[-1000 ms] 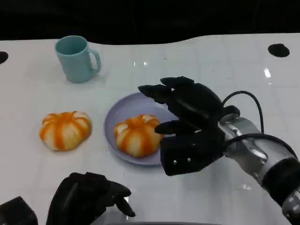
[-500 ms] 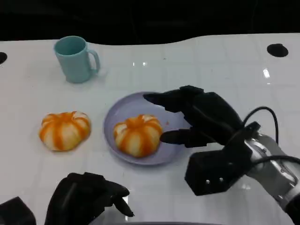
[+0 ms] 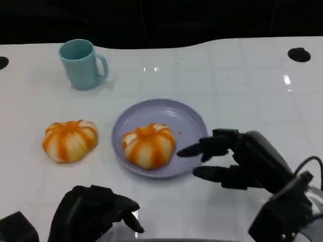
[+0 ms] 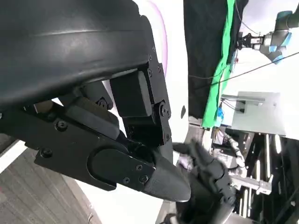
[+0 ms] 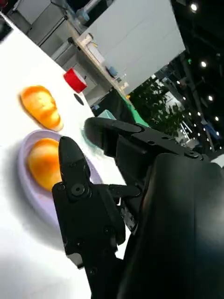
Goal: Grasp the bread from the table and place it into the plate.
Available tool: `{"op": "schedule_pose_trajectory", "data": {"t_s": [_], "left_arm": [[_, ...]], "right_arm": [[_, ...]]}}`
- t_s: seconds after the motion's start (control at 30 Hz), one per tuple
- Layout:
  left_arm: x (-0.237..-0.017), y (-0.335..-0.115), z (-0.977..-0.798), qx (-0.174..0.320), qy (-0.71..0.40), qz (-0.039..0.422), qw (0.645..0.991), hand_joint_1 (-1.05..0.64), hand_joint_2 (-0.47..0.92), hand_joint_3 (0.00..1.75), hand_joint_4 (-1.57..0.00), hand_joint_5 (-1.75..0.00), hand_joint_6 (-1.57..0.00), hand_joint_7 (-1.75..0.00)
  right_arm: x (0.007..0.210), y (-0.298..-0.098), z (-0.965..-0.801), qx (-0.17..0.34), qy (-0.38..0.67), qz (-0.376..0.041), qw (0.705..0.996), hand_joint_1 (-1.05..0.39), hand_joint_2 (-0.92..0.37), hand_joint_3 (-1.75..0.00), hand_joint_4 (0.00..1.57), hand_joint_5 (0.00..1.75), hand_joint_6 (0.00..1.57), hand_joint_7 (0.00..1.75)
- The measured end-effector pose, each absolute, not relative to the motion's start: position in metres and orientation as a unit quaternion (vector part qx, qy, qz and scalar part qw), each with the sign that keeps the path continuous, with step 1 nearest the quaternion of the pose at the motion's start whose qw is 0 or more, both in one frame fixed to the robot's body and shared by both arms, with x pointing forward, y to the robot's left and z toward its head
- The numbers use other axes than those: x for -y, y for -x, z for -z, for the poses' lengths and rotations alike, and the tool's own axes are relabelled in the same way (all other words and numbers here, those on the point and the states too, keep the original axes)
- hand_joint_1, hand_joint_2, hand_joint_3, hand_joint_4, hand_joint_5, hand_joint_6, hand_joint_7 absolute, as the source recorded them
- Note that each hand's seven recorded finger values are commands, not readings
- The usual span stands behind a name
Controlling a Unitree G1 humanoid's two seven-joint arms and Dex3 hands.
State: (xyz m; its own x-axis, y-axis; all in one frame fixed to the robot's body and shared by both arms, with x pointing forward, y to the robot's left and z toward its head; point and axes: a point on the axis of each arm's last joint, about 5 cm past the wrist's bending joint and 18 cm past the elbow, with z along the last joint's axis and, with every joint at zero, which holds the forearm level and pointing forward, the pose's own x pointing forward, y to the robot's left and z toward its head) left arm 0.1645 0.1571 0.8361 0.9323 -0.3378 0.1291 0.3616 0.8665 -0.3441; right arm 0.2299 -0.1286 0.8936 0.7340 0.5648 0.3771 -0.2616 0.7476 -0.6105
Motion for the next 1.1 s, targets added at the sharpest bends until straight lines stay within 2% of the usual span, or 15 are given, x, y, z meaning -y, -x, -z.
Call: {"op": "schedule_pose_trajectory", "data": {"t_s": [0.1,0.23,0.33,0.43,0.7,0.93,1.1], "left_arm": [[-0.157,-0.165,-0.836,0.032,0.184,0.181,0.966,-0.96,0.91,0.00,-1.21,-0.95,-1.55,0.00],[-0.157,-0.165,-0.836,0.032,0.184,0.181,0.966,-0.97,0.90,0.00,-1.21,-0.95,-1.55,0.00],[-0.157,-0.165,-0.836,0.033,0.184,0.181,0.966,-0.96,0.91,0.00,-1.21,-0.94,-1.55,0.00],[-0.158,-0.165,-0.836,0.033,0.183,0.181,0.966,-0.95,0.91,0.00,-1.21,-0.94,-1.55,0.00],[-0.160,-0.165,-0.837,0.033,0.181,0.180,0.966,-0.96,0.91,0.00,-1.21,-0.95,-1.55,0.00],[-0.162,-0.166,-0.837,0.033,0.181,0.178,0.967,-0.96,0.90,0.00,-1.21,-0.96,-1.56,0.00],[-0.163,-0.167,-0.835,0.031,0.181,0.180,0.966,-0.95,0.90,0.00,-1.21,-0.96,-1.56,0.00]], "right_arm": [[0.137,-0.222,-0.890,0.274,0.249,-0.224,0.901,-0.24,-0.61,-0.81,0.70,1.55,0.78,0.93],[0.146,-0.213,-0.888,0.270,0.229,-0.218,0.909,-0.24,-0.56,-0.94,0.69,1.51,0.76,1.00],[0.152,-0.206,-0.886,0.266,0.224,-0.213,0.913,-0.23,-0.50,-1.07,0.70,1.63,0.77,1.07],[0.157,-0.199,-0.884,0.259,0.223,-0.199,0.918,-0.23,-0.48,-1.14,0.73,1.70,0.81,1.12],[0.169,-0.176,-0.880,0.230,0.227,-0.190,0.927,-0.24,-0.49,-1.10,0.73,1.56,0.80,1.14],[0.175,-0.168,-0.874,0.197,0.221,-0.166,0.940,-0.26,-0.54,-1.02,0.72,1.73,0.77,1.19],[0.176,-0.169,-0.870,0.190,0.218,-0.158,0.944,-0.29,-0.55,-0.99,0.76,1.75,0.76,1.26]]}}
